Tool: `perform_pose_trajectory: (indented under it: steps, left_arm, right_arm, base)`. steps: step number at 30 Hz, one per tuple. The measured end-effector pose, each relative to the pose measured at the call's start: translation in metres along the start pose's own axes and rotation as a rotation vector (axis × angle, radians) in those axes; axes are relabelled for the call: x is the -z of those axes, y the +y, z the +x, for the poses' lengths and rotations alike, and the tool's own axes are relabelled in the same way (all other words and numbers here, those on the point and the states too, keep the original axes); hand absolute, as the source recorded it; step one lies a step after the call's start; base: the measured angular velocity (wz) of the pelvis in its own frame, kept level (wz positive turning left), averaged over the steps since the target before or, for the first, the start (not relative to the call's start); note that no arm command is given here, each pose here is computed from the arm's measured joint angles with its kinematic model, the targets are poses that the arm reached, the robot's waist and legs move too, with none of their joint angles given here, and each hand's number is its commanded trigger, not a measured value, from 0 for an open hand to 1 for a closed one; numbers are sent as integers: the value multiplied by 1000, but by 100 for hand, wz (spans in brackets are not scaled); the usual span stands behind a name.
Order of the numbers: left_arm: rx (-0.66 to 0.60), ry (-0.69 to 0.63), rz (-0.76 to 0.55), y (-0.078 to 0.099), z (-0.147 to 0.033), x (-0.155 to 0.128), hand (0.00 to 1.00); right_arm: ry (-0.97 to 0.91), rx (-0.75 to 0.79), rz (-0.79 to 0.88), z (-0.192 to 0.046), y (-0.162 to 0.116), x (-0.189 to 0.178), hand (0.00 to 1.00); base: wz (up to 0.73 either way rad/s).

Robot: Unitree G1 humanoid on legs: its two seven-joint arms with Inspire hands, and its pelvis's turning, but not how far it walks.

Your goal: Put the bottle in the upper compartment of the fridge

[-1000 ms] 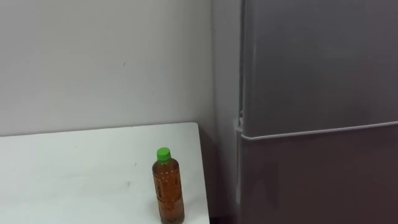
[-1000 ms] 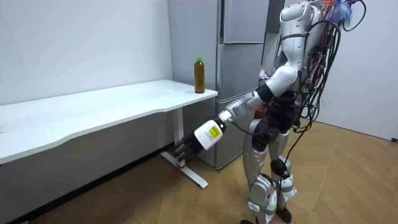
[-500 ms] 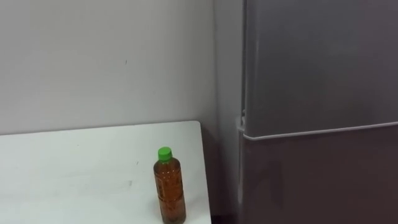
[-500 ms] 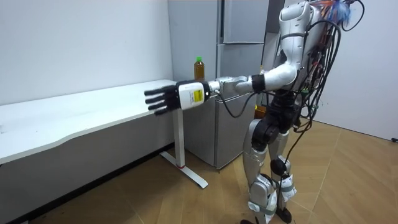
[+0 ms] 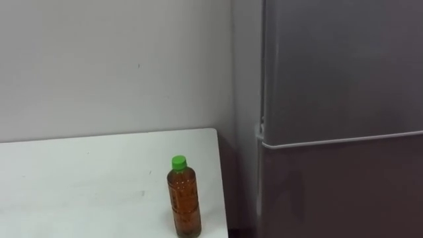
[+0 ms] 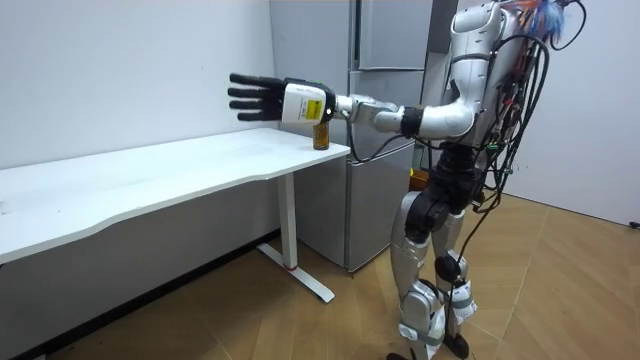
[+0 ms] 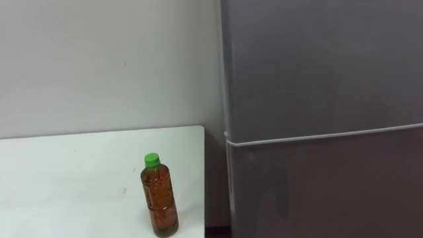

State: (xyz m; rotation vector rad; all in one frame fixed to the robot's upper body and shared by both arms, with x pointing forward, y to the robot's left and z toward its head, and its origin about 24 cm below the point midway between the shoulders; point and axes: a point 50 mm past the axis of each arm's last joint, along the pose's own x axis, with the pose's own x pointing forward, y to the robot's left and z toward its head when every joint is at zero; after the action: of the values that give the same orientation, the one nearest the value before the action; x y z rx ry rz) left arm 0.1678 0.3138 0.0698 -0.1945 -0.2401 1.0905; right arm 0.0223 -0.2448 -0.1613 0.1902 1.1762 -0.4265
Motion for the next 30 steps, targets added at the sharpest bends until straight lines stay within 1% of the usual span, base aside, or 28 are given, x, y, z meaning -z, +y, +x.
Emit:
perform_pose_trajectory:
  steps: [5,8,10,13,18,23,26,30]
  left_arm:
    - [92,-86,-92,-23,-1,-24,0]
    - [127,-115,-116,-33,-1,-30,0]
    - [160,-137,-150,-44,1,-35,0]
    - [227,-155,-160,-57,1,-39,0]
    - [371,-125,-161,-79,-8,-38,0]
    - [545,-130,-200,-107,-18,-46,0]
    - [609,-136,-227,-122,-21,-51,0]
    - [702,-108,-229,-134,-30,-48,0]
  right_arm:
    - [-7,-10,-4,1,3,-3,0]
    - [-10,-12,-6,2,4,-4,0]
    - [-15,-17,1,3,6,-7,0]
    - [-14,-22,-1,3,7,-7,0]
    - [-12,-31,-2,3,9,-7,0]
    - [-6,-45,-6,4,13,-9,0]
    - [-6,-49,-4,5,16,-11,0]
    - [13,-52,-4,7,19,-12,0]
  base:
    - [4]
    - [0]
    - [0]
    - [0]
    - [-3]
    - [0]
    - [-5]
    - [-12]
